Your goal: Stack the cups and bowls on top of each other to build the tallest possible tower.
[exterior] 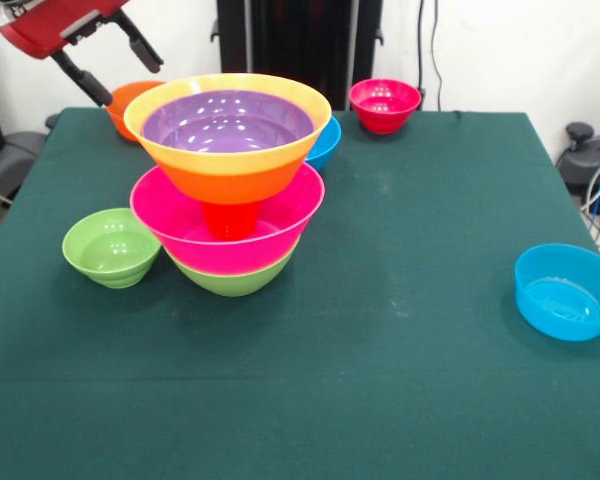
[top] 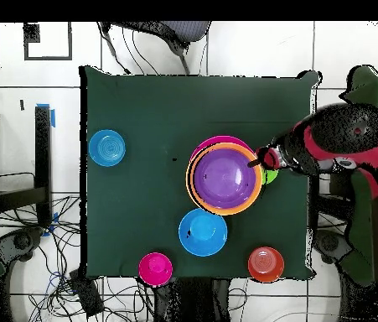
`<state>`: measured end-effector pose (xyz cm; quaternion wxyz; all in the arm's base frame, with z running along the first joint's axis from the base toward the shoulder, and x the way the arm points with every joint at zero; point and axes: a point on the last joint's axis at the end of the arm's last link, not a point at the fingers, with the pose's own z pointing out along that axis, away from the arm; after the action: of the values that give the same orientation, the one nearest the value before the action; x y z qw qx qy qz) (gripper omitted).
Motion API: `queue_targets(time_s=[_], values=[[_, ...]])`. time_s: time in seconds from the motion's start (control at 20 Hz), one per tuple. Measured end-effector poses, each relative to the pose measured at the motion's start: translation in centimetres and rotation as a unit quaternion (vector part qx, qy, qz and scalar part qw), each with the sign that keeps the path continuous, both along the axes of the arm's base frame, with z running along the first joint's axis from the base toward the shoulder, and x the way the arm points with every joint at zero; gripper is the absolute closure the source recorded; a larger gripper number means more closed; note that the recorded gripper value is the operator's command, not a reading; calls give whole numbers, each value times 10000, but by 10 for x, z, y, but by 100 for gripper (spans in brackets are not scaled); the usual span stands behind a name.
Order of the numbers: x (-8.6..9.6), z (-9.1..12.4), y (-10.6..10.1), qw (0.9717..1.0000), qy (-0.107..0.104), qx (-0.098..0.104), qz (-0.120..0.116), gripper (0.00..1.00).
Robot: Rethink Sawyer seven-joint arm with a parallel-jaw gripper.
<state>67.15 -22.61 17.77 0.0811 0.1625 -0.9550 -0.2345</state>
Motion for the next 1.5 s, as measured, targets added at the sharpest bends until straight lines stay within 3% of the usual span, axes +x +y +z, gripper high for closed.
queue_targets(time_s=[0.5, 1.0, 1.5], values=[[15, 8, -6, 9998, -173, -125, -21, 0], [40, 16, -24, 9981, -436, -428, -31, 0], [55, 13, -40, 9979, -456, -443, -112, 0]])
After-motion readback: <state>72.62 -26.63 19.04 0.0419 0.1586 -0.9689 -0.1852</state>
